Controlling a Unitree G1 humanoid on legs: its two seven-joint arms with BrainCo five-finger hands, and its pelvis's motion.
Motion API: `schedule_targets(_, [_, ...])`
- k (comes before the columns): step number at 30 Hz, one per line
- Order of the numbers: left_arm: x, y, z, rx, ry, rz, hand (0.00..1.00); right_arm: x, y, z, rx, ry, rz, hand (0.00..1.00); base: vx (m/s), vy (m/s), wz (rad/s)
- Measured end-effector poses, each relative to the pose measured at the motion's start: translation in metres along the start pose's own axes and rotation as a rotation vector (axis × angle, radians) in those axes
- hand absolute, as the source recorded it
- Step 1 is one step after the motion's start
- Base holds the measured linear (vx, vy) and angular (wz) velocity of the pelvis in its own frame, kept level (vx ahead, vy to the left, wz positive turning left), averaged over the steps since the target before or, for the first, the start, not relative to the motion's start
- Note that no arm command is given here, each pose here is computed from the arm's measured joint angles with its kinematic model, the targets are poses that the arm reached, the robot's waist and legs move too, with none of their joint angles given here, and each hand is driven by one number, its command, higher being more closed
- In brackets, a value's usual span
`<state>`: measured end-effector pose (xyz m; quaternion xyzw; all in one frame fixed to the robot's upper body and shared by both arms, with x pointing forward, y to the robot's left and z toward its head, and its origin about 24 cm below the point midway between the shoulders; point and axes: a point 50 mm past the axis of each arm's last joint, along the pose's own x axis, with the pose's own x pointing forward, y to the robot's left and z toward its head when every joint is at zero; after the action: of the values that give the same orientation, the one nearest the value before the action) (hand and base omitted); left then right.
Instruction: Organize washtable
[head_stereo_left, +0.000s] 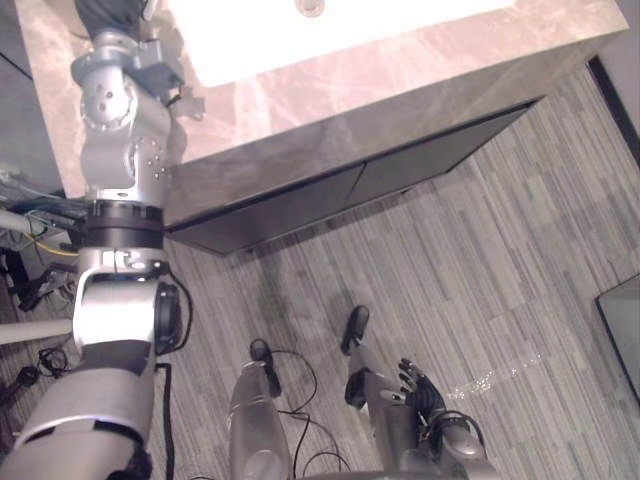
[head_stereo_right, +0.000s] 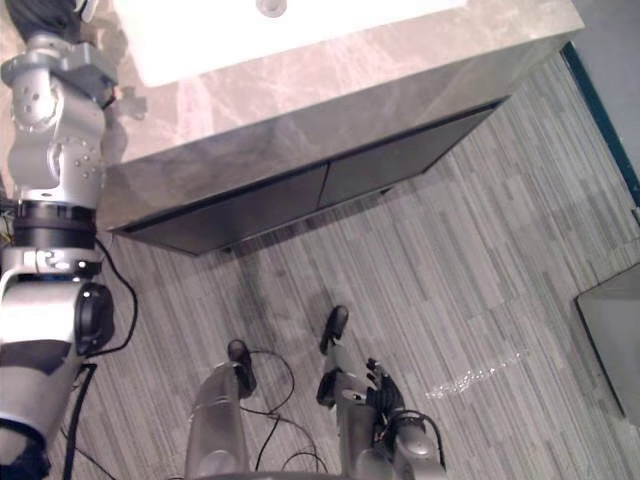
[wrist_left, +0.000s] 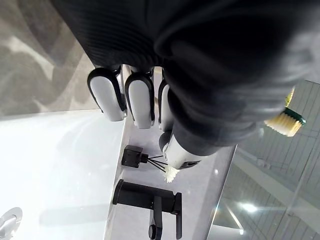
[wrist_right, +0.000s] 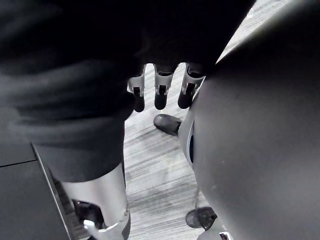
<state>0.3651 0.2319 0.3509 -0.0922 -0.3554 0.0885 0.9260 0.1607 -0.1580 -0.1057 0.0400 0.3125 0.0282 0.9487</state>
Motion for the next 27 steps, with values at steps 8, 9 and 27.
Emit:
schedule_targets(8, [0.003,0.009,0.003,0.009,0.009,0.022,1.00,0.000,0.000,0.001,0.020,-0.007,0.001,0.00,0.06,0.095,-0.04])
schedule_targets(9, [0.004,0.009,0.003,0.011,0.009,0.022,1.00,0.000,0.000,0.001,0.021,-0.007,0.002,0.00,0.06,0.118,-0.02])
schedule_targets(27, [0.023,0.014,0.027,0.083,-0.014,0.000,1.00,-0.002,-0.003,0.002,0.037,-0.019,0.010,0.00,0.07,0.106,-0.01])
